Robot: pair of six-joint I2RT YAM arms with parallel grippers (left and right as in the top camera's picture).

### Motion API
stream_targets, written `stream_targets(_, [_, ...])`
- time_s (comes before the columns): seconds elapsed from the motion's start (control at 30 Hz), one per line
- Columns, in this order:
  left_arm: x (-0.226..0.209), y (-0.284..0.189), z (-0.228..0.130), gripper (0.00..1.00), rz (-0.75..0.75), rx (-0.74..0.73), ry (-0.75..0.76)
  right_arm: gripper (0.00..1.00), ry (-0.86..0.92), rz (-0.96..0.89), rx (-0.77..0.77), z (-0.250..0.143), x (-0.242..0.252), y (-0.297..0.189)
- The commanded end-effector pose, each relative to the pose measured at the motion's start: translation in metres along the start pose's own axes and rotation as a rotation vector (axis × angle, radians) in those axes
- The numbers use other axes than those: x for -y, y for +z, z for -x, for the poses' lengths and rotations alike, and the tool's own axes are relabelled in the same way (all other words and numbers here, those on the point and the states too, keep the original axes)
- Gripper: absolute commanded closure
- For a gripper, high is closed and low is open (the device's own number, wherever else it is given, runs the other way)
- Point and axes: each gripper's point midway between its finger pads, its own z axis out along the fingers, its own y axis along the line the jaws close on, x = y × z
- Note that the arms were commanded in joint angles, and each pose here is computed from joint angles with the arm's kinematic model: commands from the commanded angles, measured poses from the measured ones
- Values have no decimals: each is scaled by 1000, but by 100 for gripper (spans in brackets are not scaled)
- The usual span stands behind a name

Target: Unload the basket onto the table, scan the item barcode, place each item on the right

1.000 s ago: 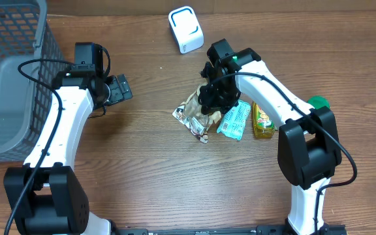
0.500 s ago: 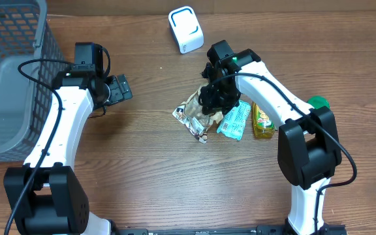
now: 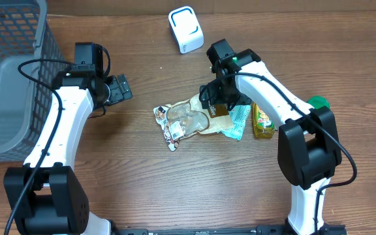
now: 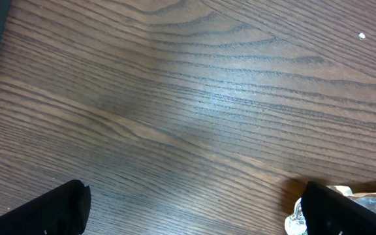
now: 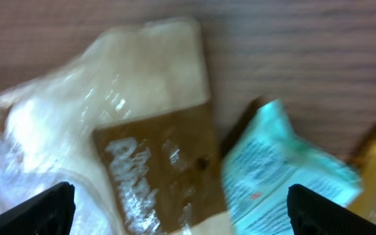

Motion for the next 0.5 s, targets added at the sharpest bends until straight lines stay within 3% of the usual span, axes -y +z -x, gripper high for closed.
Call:
stream_targets(0.0, [0, -2, 3, 0, 8, 13, 17, 0, 64, -97, 73, 13, 20, -1])
stream_targets(0.47, [0, -2, 3, 0, 8, 12, 17, 0, 67, -78, 119, 24, 16, 0])
